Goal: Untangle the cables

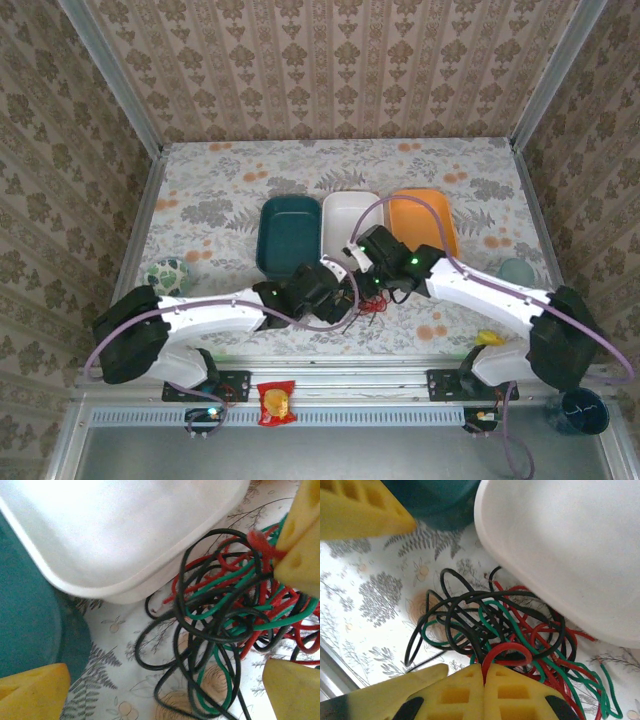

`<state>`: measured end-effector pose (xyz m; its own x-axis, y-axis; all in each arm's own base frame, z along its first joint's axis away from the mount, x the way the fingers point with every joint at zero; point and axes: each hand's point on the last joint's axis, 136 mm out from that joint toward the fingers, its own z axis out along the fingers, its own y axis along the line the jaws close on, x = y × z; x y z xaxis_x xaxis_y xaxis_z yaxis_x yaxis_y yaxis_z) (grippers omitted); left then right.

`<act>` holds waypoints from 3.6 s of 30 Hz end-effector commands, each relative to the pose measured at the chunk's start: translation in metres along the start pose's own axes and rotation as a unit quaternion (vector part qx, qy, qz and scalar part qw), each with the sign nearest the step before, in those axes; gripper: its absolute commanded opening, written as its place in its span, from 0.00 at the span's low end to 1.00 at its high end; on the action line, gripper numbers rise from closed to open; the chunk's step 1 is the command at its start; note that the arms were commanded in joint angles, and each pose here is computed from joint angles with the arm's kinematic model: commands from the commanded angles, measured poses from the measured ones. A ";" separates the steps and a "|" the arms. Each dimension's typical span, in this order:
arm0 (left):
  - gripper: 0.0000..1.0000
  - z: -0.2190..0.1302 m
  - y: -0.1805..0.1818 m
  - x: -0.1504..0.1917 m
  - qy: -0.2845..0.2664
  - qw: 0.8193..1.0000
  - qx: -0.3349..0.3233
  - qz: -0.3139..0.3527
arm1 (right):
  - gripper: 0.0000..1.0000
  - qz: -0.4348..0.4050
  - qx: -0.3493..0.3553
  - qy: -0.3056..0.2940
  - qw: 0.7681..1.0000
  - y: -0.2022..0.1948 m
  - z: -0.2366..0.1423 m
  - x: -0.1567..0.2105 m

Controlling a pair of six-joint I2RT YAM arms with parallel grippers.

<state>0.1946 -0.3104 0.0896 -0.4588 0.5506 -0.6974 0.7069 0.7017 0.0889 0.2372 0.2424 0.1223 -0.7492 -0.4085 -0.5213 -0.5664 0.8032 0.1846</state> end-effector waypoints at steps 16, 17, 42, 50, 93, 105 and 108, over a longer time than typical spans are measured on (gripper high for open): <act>0.25 0.037 -0.014 -0.007 -0.009 1.000 0.008 0.014 | 0.00 0.186 -0.067 -0.229 0.953 -0.038 -0.099 -0.072; 0.18 0.039 -0.012 -0.005 -0.007 1.000 0.003 0.012 | 0.00 0.197 -0.052 -0.240 0.949 -0.044 -0.103 -0.074; 0.00 0.024 0.039 0.027 0.015 0.991 -0.126 -0.047 | 0.00 0.328 0.186 -0.370 0.849 -0.175 -0.190 -0.080; 0.00 0.022 0.050 0.037 0.028 0.985 -0.157 -0.059 | 0.00 0.397 0.246 -0.405 0.786 -0.229 -0.226 -0.067; 0.00 0.021 0.058 0.004 -0.009 0.976 -0.205 -0.078 | 0.00 0.273 0.137 -0.431 0.849 -0.229 -0.202 -0.161; 0.00 0.021 0.061 0.003 -0.018 0.972 -0.218 -0.082 | 0.00 0.373 0.126 -0.253 0.884 -0.218 -0.068 -0.071; 0.00 0.020 0.060 0.002 -0.028 0.973 -0.211 -0.085 | 0.00 0.416 0.164 -0.216 0.868 -0.231 -0.051 -0.042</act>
<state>0.2426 -0.2751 0.0646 -0.5471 0.4238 -0.7219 0.3526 0.8988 0.2604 0.3907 0.0692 0.1750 -0.6008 0.4601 -0.6537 0.1449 0.8669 0.4769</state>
